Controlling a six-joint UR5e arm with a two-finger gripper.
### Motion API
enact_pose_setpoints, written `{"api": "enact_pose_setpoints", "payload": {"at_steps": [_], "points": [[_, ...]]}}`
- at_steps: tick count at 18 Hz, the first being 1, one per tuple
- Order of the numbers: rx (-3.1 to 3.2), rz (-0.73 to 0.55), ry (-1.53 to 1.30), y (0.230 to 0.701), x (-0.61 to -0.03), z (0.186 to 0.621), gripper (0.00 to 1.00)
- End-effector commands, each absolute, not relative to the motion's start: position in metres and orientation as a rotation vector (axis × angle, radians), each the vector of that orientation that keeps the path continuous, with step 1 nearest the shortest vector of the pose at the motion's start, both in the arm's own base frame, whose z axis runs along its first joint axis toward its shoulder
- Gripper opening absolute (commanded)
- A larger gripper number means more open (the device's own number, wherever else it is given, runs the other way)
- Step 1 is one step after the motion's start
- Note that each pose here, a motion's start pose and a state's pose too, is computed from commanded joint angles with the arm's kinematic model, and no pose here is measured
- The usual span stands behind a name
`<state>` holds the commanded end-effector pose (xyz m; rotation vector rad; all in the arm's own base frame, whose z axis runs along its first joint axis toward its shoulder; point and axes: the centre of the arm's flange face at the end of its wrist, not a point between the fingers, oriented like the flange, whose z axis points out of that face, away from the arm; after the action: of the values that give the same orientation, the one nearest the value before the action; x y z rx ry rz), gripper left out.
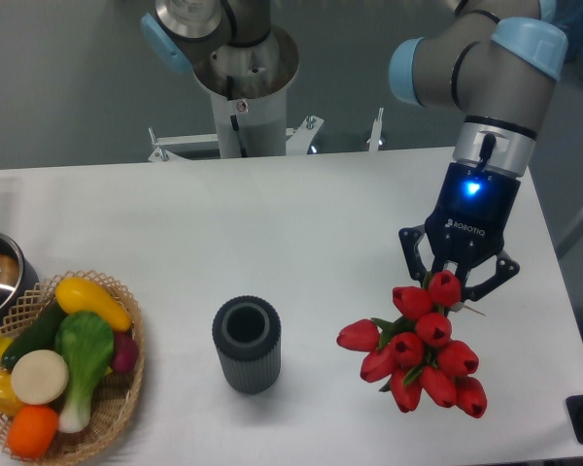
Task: Insert the flowers into the vase
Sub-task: 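Carry the red tulip bunch in the gripper over the grey vase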
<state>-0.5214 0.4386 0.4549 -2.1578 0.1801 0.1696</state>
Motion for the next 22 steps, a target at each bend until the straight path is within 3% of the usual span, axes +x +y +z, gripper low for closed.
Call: {"api": "enact_pose_setpoints", "payload": {"at_steps": [16, 22], "points": [[-2.033, 0.018, 0.282, 0.484, -0.474, 0.462, 0.22], [-1.861, -0.120, 0.365, 0.501, -0.442, 0.480, 0.22]]}}
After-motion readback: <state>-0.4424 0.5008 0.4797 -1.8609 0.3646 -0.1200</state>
